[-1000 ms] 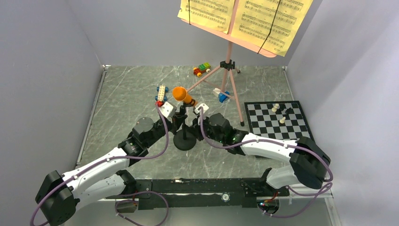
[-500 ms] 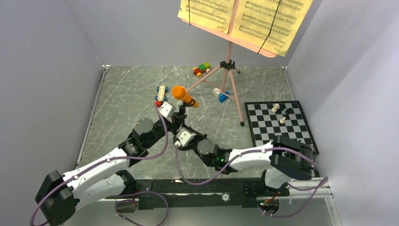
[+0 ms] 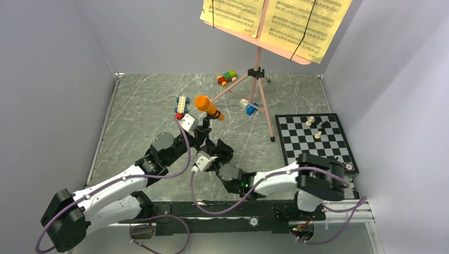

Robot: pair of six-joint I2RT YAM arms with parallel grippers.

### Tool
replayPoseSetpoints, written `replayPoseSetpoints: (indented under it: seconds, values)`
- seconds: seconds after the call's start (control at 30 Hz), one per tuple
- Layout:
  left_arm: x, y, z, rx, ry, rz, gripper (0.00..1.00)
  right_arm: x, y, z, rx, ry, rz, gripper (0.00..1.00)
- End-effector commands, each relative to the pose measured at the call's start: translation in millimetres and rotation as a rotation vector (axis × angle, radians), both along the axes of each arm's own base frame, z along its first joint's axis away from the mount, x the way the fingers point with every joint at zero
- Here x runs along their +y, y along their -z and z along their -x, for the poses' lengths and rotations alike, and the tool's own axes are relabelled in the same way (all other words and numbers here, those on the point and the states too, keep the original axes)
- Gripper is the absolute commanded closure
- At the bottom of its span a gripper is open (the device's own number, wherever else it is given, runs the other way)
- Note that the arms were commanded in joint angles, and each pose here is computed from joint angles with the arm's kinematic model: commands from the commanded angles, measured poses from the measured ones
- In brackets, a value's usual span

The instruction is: Pack up the instrument practice props

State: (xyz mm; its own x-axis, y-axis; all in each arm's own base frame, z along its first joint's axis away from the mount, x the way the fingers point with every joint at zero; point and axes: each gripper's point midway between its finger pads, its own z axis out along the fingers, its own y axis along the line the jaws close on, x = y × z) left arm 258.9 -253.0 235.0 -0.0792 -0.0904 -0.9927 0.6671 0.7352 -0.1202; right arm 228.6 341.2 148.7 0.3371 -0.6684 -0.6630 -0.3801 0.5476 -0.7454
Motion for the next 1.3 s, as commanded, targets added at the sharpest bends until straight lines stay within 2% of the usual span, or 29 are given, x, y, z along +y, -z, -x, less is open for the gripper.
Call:
replayPoseSetpoints:
  seconds: [0.0,0.1,0.23,0.33,0.43,0.57,0.77,0.87,1.03,1.17,1.27]
  values:
    - [8,24,-2,0.088,-0.050,-0.036,1.00,-11,-27,4,0.194,0.033,-0.233,0.29]
    - [10,24,-4,0.080,-0.062,-0.042,1.00,-17,-33,11,0.293,0.017,-0.325,0.20]
    - [10,23,-6,0.069,-0.070,-0.041,1.00,-28,-39,13,0.413,0.033,-0.450,0.17]
    - [10,17,-6,0.049,-0.071,-0.022,1.00,-40,-37,3,0.598,0.089,-0.649,0.17]
    - [12,6,-4,0.002,-0.065,0.018,1.00,-39,-30,0,0.855,0.047,-0.836,0.17]
    - [15,-4,-2,-0.061,-0.064,0.040,1.00,-30,-38,-3,1.066,-0.011,-0.983,0.16]
    - [20,-12,-1,-0.121,-0.086,0.050,1.00,-5,-43,3,1.377,-0.099,-1.066,0.17]
    - [22,-16,1,-0.151,-0.092,0.064,1.00,3,-39,5,1.483,-0.120,-1.090,0.19]
    - [21,-18,3,-0.172,-0.093,0.057,1.00,11,-30,2,1.571,-0.136,-1.083,0.26]
    - [20,-21,3,-0.173,-0.089,0.049,1.00,14,-20,1,1.612,-0.141,-1.085,0.36]
    - [19,-21,4,-0.172,-0.086,0.054,1.00,13,-20,-3,1.620,-0.162,-1.109,0.40]
